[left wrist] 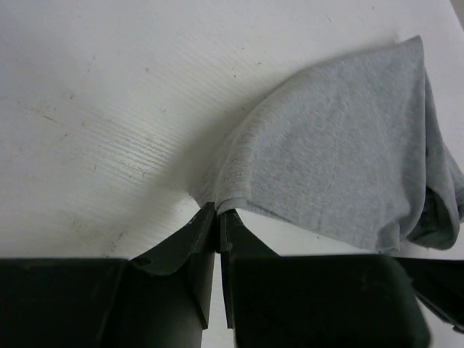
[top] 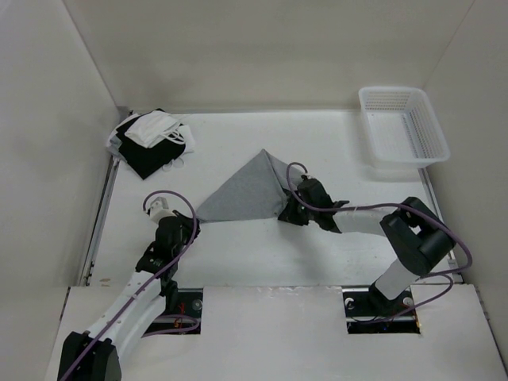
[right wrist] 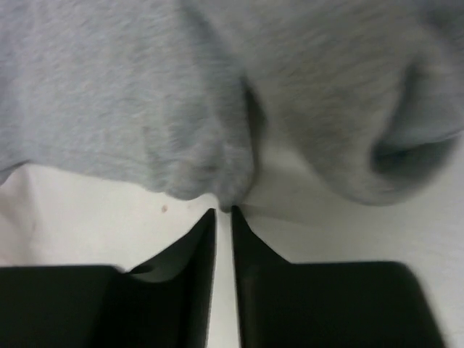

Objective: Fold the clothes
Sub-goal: Flatten the tank top out

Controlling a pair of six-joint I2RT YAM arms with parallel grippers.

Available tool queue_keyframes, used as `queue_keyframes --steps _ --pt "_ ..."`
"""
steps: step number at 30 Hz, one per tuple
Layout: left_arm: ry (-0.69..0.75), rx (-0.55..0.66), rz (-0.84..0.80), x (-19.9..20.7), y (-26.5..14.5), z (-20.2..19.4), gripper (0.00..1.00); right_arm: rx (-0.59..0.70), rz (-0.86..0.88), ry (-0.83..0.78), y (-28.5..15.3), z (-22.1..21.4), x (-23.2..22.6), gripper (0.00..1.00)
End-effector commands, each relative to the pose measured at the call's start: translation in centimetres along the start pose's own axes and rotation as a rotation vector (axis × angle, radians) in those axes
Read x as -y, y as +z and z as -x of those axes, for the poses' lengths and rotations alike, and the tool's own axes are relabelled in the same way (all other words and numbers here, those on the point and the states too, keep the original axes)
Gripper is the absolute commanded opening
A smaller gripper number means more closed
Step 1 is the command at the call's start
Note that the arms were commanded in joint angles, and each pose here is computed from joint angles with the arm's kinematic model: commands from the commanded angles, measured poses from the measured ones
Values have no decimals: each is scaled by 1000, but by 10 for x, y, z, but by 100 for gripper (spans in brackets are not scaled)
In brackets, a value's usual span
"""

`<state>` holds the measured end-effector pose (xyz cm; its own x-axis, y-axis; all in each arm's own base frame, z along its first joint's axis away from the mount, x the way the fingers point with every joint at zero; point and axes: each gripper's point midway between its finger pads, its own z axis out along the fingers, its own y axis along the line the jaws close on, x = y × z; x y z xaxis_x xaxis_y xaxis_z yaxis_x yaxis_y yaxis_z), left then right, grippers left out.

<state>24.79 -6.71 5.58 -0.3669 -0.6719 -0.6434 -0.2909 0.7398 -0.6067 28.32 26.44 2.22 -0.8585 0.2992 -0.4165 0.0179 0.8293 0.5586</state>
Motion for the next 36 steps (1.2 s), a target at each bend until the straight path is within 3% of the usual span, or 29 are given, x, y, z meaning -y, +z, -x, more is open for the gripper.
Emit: queue_keyframes --steps 1,4,11,24,36 --pt "6 24 -50 14 -1 8 6 40 16 29 -1 -9 -2 27" --pt "9 19 -50 14 -1 6 6 72 9 3 -3 0 -3 35" --pt "4 21 -50 15 -2 7 6 134 -69 8 -11 8 12 38" --pt "4 22 -58 17 -3 8 6 185 -264 -21 -16 19 31 38" --pt "11 21 -59 18 -1 8 6 138 -300 -69 -7 12 30 39"
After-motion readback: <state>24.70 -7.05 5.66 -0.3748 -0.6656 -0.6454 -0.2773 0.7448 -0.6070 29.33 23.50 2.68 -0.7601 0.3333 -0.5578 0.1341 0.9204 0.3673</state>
